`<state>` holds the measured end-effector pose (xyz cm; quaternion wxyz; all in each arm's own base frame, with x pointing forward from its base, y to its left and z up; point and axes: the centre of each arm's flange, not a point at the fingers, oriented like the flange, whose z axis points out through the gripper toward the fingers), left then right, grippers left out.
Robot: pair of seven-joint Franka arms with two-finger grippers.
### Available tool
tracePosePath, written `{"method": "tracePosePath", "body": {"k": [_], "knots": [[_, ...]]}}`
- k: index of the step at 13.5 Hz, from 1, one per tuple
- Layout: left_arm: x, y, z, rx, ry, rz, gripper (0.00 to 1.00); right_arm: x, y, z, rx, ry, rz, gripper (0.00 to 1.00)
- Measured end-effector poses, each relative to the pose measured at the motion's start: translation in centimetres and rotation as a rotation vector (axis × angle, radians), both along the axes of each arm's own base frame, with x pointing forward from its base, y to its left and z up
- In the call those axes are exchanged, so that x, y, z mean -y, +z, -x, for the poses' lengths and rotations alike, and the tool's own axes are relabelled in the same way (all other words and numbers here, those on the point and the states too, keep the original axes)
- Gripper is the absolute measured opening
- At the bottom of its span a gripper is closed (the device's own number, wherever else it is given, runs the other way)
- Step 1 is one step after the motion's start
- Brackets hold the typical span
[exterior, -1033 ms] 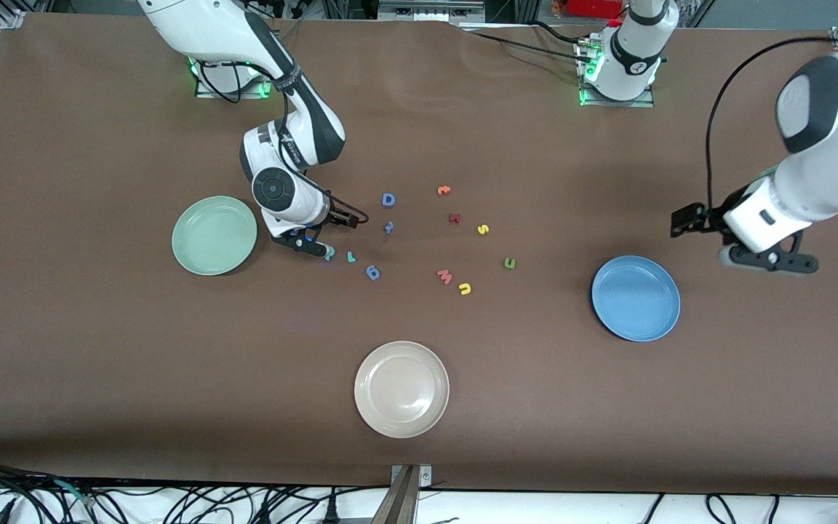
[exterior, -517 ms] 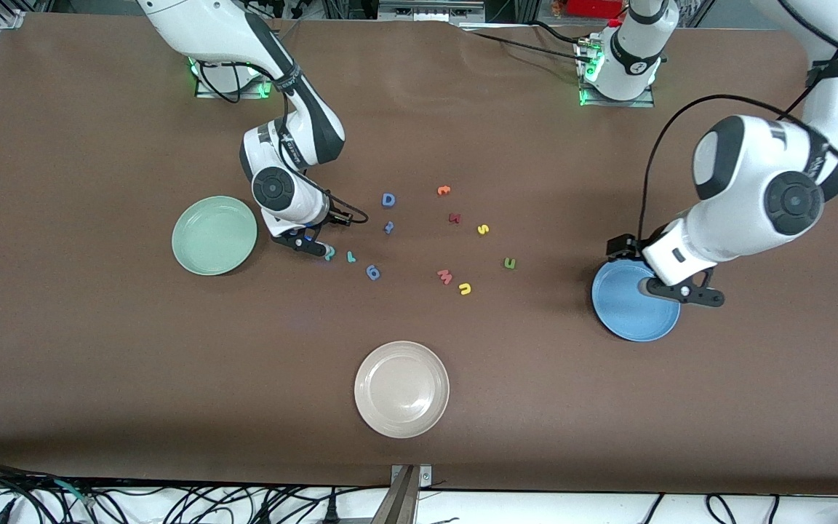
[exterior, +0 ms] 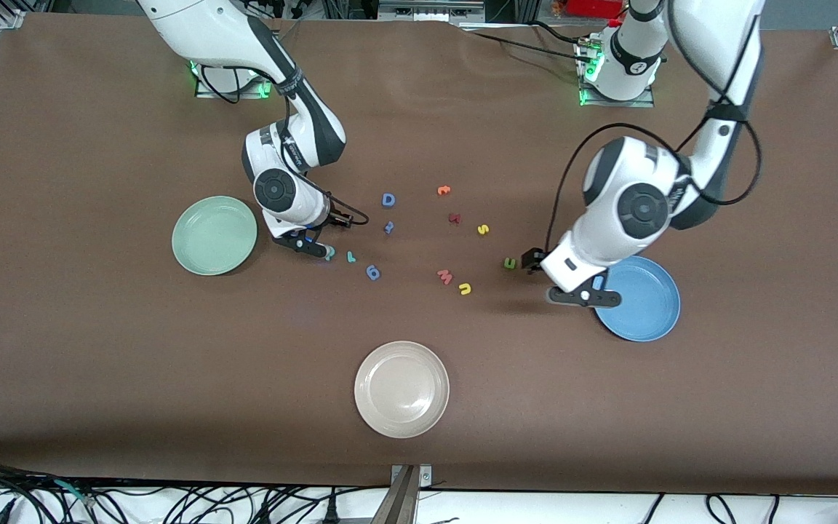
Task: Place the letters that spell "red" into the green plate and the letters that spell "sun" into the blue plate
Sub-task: 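Grasp the orange e with the right gripper while the left gripper reaches the green n, then carry the e to the green plate while the left gripper grasps the n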
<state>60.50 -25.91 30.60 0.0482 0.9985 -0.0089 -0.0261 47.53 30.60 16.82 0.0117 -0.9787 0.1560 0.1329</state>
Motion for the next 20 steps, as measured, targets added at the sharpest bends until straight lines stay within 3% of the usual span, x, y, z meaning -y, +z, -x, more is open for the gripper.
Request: {"method": "tracePosePath", "body": {"k": [4, 6, 11, 12, 15, 20], "knots": [[0.1, -2.6, 0.6, 0.081, 0.029, 0.021, 0.99, -0.1, 0.0, 0.0, 0.003, -0.003, -0.003, 0.53], [-0.1, -4.9, 2.4, 0.148, 0.031, 0.037, 0.99, -0.1, 0.0, 0.0, 0.003, -0.002, -0.005, 0.52], [2.5, -7.5, 6.1, 0.203, 0.0, 0.056, 0.99, -0.4, 0.2, 0.0, 0.009, -0.003, -0.011, 0.37], [3.0, -8.0, 7.0, 0.21, 0.0, 0.059, 0.99, -0.5, 0.3, 0.0, 0.01, -0.003, -0.012, 0.28], [3.9, -10.3, 9.1, 0.182, -0.024, 0.045, 0.99, -0.5, 0.3, 0.0, 0.009, -0.003, -0.012, 0.28], [4.2, -11.5, 9.6, 0.151, -0.078, 0.004, 0.98, 0.3, 1.8, -0.6, -0.018, -0.01, -0.003, 0.28]]}}
